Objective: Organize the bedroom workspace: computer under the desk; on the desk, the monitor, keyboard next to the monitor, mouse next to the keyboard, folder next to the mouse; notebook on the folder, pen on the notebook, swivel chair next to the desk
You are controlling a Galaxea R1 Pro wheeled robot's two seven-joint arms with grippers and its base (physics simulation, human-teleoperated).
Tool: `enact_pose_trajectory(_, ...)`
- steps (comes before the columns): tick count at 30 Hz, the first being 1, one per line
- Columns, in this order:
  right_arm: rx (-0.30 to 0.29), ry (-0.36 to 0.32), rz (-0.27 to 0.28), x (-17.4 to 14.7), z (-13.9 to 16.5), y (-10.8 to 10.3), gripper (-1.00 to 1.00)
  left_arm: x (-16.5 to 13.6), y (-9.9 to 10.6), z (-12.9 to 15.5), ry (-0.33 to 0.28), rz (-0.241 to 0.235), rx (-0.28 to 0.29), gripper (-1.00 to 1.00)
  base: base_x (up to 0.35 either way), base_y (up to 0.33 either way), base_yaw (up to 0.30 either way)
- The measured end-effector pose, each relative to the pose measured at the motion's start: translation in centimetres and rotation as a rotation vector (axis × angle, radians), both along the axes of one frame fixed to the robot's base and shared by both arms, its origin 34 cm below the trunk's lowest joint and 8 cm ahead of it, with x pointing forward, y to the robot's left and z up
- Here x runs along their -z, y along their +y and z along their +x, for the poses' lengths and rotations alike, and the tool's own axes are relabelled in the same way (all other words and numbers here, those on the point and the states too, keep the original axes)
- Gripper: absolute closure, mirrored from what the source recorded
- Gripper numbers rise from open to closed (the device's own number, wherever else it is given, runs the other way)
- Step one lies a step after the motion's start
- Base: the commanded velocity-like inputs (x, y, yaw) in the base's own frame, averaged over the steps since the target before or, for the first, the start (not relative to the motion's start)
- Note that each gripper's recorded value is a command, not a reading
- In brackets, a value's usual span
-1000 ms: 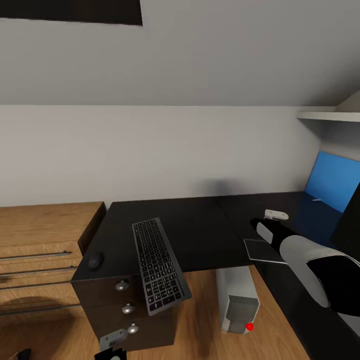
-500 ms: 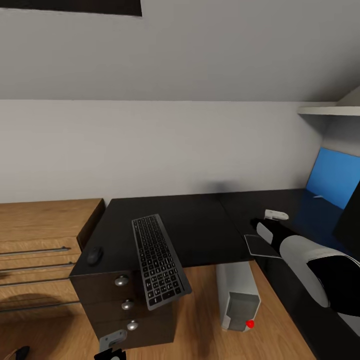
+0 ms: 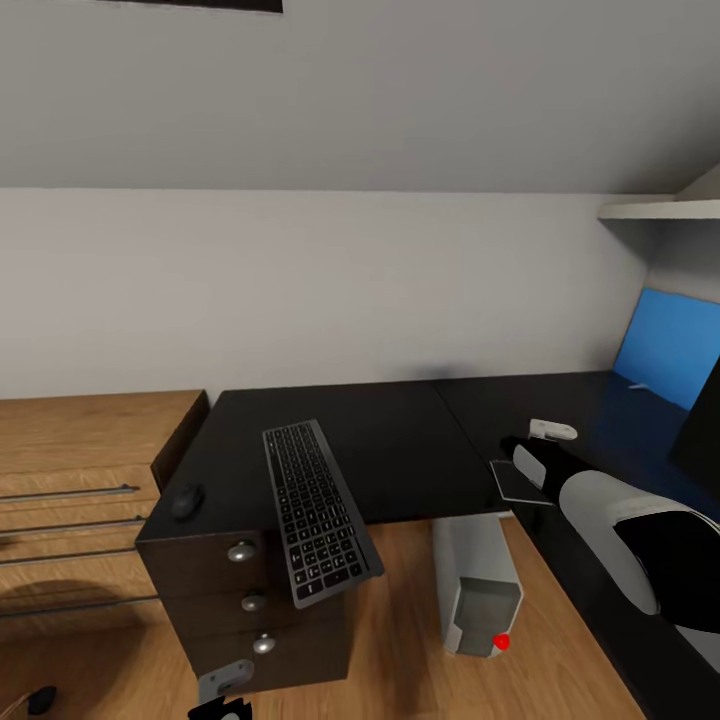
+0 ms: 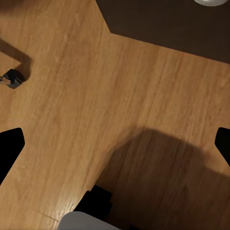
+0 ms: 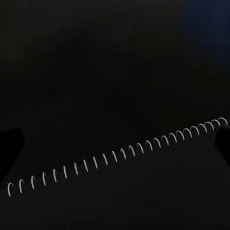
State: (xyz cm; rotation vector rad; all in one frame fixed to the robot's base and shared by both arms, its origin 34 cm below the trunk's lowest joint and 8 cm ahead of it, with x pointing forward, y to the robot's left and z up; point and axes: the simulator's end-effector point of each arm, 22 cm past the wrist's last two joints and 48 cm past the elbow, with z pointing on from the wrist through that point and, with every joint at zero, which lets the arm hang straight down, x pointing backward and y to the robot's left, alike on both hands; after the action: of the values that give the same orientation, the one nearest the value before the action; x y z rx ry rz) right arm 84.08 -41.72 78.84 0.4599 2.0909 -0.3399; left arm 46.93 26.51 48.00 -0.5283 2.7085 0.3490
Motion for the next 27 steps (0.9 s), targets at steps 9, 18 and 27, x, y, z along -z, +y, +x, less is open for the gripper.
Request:
enact_pose_trajectory(9,0.001,0.0,0.0,1.8,-0.3,-0.1,-1.0,1.8,0.0,-0.3,0.001,0.001,-0.001,-1.0,0.0,0.0,0.0)
enact_pose_trajectory(18,0.0,-0.001,-0.001,2.1,-0.3,0.0,-1.0,2.4,-0.4,-0.8,0.007,0.011,0.035,-1.0,0.0,0.0,0.0)
enact_pose_trajectory(27,0.0,-0.002,-0.002,2.1,-0.3,0.0,-1.0,2.7,-1.1,-1.5,0.018,0.029,0.096,-1.0,0.108,0.0,0.0)
